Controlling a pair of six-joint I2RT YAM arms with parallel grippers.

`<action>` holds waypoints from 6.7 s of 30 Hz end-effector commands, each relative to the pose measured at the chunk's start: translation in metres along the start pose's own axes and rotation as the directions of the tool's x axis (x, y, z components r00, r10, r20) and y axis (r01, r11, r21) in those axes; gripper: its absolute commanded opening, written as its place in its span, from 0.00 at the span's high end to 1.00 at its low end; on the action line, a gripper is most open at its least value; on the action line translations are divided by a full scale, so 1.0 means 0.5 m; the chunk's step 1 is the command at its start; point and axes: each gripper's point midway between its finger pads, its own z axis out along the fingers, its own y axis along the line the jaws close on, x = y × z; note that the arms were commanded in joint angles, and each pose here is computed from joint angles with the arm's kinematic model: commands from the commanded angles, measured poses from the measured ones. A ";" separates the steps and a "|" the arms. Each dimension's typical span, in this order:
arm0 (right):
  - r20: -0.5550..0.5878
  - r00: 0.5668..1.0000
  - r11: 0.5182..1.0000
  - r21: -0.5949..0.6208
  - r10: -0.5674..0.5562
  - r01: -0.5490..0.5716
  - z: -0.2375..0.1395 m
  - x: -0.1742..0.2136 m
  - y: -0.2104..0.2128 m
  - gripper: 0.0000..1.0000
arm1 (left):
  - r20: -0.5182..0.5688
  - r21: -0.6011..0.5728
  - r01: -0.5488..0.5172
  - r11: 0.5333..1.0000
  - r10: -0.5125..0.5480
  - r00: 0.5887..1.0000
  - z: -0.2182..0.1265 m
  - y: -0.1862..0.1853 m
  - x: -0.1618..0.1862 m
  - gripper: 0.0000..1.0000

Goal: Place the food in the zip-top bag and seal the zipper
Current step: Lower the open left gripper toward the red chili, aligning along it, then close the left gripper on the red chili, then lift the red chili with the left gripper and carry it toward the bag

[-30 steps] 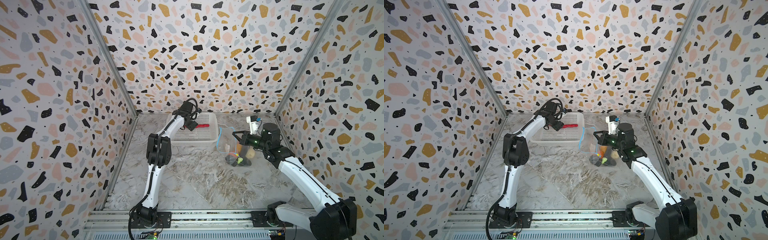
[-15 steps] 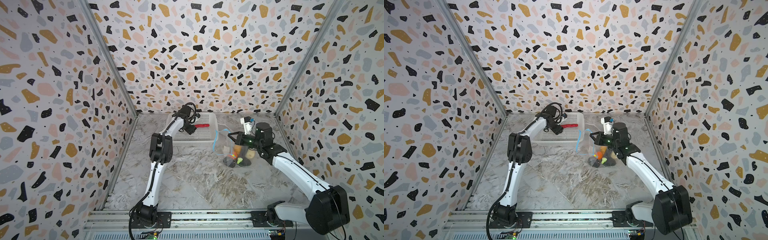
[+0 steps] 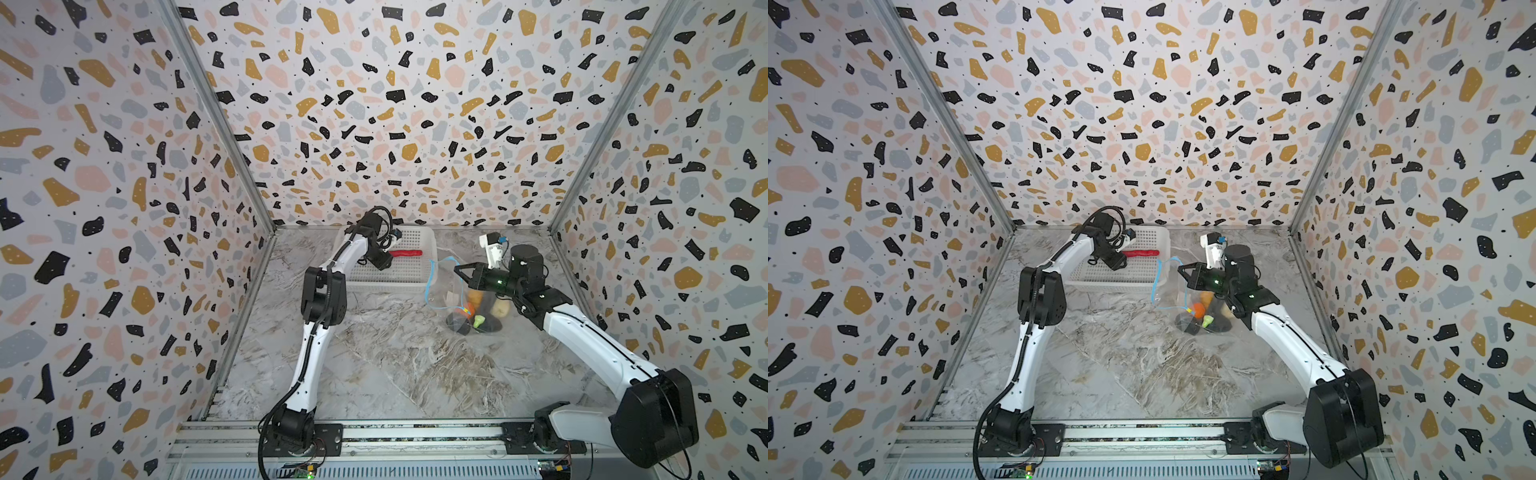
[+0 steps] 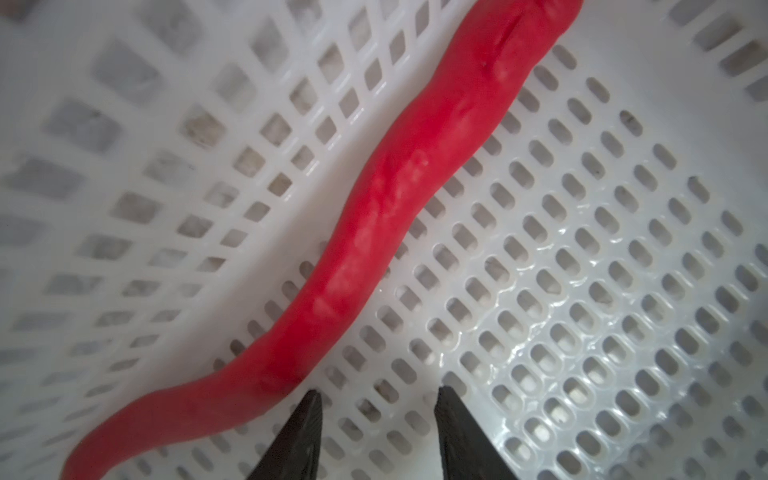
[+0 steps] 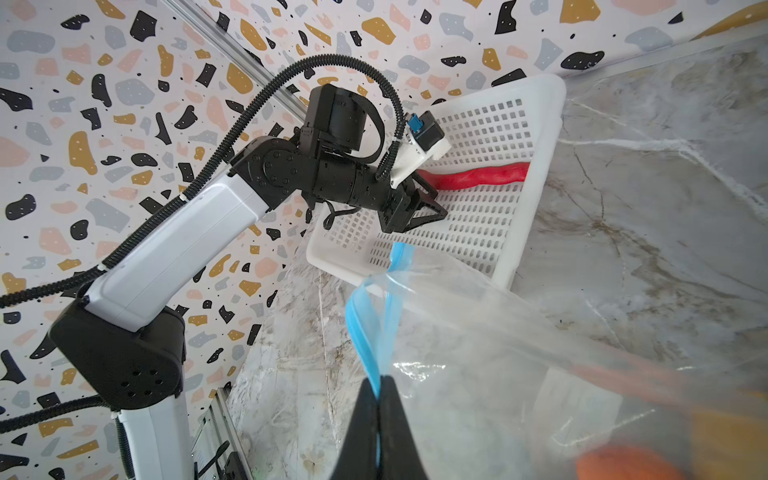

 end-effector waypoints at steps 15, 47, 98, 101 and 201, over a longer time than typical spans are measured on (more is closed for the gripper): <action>0.010 1.000 0.998 -0.056 -0.016 0.017 0.000 -0.007 0.022 1.00 | 0.041 -0.022 -0.025 0.999 0.026 0.999 -0.101 -0.012 -0.031 0.59; -0.011 1.000 1.000 -0.023 -0.020 0.020 0.019 -0.012 0.032 1.00 | -0.035 0.082 -0.047 0.995 0.050 0.998 0.056 -0.013 0.040 0.53; -0.010 1.000 0.993 -0.113 -0.024 0.022 0.029 -0.001 0.053 1.00 | 0.060 0.060 -0.060 0.996 0.057 0.997 -0.145 -0.083 -0.011 0.37; -0.006 1.000 0.992 -0.119 -0.030 0.029 0.026 -0.006 0.059 1.00 | -0.013 0.063 -0.067 0.996 0.068 0.998 -0.133 -0.110 0.020 0.39; -0.044 0.914 0.915 0.020 -0.402 0.403 0.019 0.005 0.141 1.00 | 0.016 0.299 0.179 0.937 -0.193 0.981 -0.451 -0.543 0.050 1.00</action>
